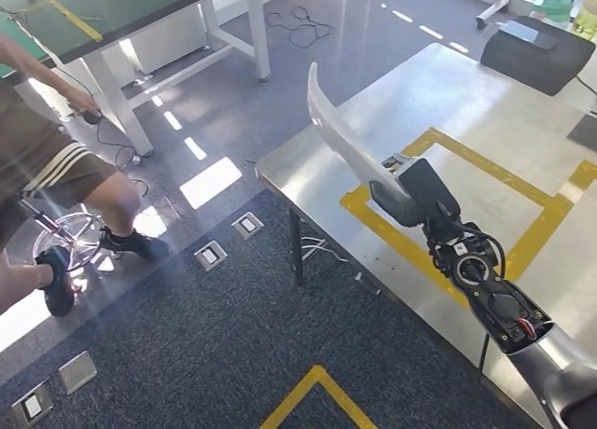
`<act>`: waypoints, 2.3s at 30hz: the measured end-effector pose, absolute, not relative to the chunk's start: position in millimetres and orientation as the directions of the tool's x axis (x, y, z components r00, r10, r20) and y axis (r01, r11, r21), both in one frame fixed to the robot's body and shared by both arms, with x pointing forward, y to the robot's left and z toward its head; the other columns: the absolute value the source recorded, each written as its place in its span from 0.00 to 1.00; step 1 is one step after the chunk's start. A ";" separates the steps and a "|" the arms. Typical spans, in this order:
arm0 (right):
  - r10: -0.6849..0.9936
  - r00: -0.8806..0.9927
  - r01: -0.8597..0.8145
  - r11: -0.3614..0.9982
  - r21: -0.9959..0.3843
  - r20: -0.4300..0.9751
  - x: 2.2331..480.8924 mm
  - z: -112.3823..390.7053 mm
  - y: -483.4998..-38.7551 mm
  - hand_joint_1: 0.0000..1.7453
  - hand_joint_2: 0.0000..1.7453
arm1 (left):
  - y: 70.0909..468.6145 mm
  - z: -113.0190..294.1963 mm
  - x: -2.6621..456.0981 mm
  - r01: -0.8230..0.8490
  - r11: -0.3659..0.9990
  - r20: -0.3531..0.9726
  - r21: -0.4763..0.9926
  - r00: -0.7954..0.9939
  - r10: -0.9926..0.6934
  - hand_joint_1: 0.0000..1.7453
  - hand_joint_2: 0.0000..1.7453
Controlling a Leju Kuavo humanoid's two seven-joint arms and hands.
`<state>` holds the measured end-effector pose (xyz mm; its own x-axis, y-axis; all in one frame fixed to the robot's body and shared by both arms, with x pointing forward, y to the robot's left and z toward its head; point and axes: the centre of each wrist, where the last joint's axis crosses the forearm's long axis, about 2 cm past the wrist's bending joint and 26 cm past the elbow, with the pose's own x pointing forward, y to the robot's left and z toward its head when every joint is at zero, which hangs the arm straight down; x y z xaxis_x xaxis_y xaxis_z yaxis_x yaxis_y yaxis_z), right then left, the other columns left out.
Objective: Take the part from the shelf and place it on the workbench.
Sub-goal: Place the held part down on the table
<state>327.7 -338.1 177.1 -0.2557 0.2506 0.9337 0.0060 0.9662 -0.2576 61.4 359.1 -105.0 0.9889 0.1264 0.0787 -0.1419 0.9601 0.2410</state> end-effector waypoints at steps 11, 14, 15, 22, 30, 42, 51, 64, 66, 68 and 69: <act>0.337 -0.133 0.238 0.924 -0.300 0.932 312.0 160.0 -402.4 1.00 1.00 | 359.9 -104.7 62.2 -0.129 0.962 0.085 0.240 0.990 0.111 0.00 1.00; 0.343 -0.096 0.284 0.909 -0.305 0.934 306.7 155.1 -417.4 1.00 1.00 | 360.1 -105.0 60.3 -0.127 0.962 0.079 0.241 0.991 0.111 0.00 1.00; 0.344 -0.087 0.295 0.905 -0.306 0.935 305.6 154.1 -421.5 1.00 1.00 | 360.0 -105.1 60.0 -0.127 0.962 0.078 0.241 0.991 0.111 0.00 1.00; 0.343 -0.047 0.339 0.889 -0.308 0.938 300.4 148.5 -437.2 1.00 1.00 | 359.4 -105.1 60.2 -0.121 0.963 0.078 0.240 0.991 0.106 0.00 1.00; 0.336 -0.021 0.370 0.878 -0.305 0.942 296.5 143.6 -446.1 1.00 1.00 | 359.2 -105.1 60.4 -0.121 0.963 0.078 0.239 0.991 0.105 0.00 1.00; 0.269 0.060 0.585 0.770 -0.252 0.961 259.4 121.2 -499.1 1.00 1.00 | 358.5 -105.3 59.8 -0.114 0.966 0.076 0.234 0.992 0.099 0.00 1.00; 0.239 0.163 0.720 0.635 -0.281 0.957 223.8 108.0 -538.6 1.00 1.00 | 357.8 -105.5 59.5 -0.093 0.969 0.092 0.227 0.993 0.074 0.00 1.00; 0.151 0.200 0.842 0.479 -0.249 0.968 189.5 95.5 -574.1 0.00 0.00 | 357.0 -105.6 59.3 -0.078 0.973 0.113 0.218 0.992 0.054 0.00 1.00; 0.147 0.201 0.846 0.473 -0.247 0.969 188.5 94.3 -575.8 0.00 0.00 | 356.9 -105.6 59.5 -0.074 0.974 0.117 0.215 0.992 0.050 0.00 1.00; 0.141 0.201 0.849 0.469 -0.244 0.969 187.9 93.3 -577.1 0.00 0.00 | 356.9 -105.5 59.9 -0.073 0.973 0.121 0.218 0.992 0.047 0.00 1.00; 0.139 0.200 0.850 0.467 -0.242 0.970 187.5 92.7 -577.7 0.00 0.00 | 357.0 -105.5 60.2 -0.074 0.973 0.123 0.220 0.991 0.047 0.00 1.00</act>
<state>187.5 -577.7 92.7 0.2004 0.1387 0.9699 0.8504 0.4669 -0.2425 60.2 357.0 -105.5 0.9912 0.0471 0.1234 -0.0736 0.9727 0.2200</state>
